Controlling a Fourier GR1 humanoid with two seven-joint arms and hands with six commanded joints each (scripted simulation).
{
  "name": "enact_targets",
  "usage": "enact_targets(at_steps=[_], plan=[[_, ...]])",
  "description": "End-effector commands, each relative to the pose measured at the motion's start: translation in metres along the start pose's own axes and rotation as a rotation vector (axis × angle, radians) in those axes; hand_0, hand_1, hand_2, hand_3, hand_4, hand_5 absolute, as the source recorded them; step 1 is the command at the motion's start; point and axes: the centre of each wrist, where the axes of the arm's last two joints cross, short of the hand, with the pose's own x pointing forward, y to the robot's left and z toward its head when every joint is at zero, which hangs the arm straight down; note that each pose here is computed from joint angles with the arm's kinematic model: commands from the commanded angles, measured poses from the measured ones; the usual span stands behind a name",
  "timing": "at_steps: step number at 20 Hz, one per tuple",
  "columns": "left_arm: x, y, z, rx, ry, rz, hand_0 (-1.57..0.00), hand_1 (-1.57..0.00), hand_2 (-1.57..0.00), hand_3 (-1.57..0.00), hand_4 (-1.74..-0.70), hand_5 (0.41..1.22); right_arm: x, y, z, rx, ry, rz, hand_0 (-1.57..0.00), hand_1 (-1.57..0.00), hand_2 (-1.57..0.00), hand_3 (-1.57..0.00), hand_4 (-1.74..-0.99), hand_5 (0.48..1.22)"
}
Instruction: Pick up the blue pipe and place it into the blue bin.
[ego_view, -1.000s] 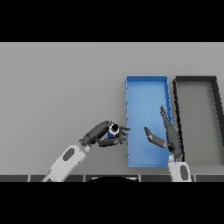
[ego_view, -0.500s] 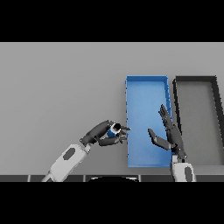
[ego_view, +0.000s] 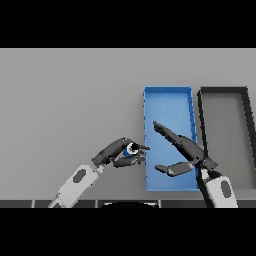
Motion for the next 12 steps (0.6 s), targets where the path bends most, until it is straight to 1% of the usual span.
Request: enact_targets(at_steps=[1,2,4,6,7,9,10,11,12], plan=[[-0.001,-0.002,0.003,-0.002,0.003,-0.004,-1.57,-1.57,-1.57,-1.48,-1.74,1.221,0.004,0.0,-0.008,0.04,-0.005,0.022,0.0,0.0,0.0,0.0,-1.314,0.51],[0.0,-0.002,0.002,0.0,0.005,-0.006,-1.57,-1.57,-1.57,-1.48,-1.74,1.221,0.008,0.002,-0.019,0.074,-0.016,0.044,0.0,0.0,0.0,0.0,-1.311,0.517],[0.0,0.0,0.004,-0.002,-0.001,0.001,-1.57,-1.57,-1.57,-1.49,-1.74,1.221,0.01,0.009,-0.031,0.143,-0.01,0.079,0.0,0.0,0.0,0.0,-1.294,0.523],[0.001,0.002,0.002,-0.011,-0.007,0.009,-1.57,-1.57,-1.57,-1.49,-1.74,1.221,0.014,0.014,-0.042,0.194,-0.016,0.071,0.0,0.0,0.0,0.0,-1.253,0.529],[0.001,0.003,0.002,-0.017,-0.018,0.008,-1.57,-1.57,-1.57,-1.5,-1.74,1.221,0.014,0.018,-0.05,0.213,-0.007,0.084,0.0,0.0,0.0,0.0,-1.241,0.53],[0.001,0.002,0.004,-0.035,-0.031,0.025,-1.57,-1.57,-1.57,-1.53,-1.74,1.221,0.016,0.02,-0.064,0.247,-0.006,0.088,0.0,0.0,0.0,0.0,-1.23,0.532],[-0.002,0.0,0.003,-0.041,-0.011,0.022,-1.57,-1.57,-1.57,-1.53,-1.74,1.221,0.019,0.024,-0.072,0.269,-0.014,0.095,0.0,0.0,0.0,0.0,-1.227,0.532],[-0.003,0.001,0.006,-0.032,-0.008,0.025,-1.57,-1.57,-1.57,-1.54,-1.74,1.221,0.019,0.026,-0.078,0.284,-0.014,0.104,0.0,0.0,0.0,0.0,-1.225,0.529],[0.0,0.002,0.003,-0.034,-0.011,0.016,-1.57,-1.57,-1.57,-1.54,-1.74,1.221,0.017,0.029,-0.082,0.297,-0.006,0.1,0.0,0.0,0.0,0.0,-1.222,0.519]])
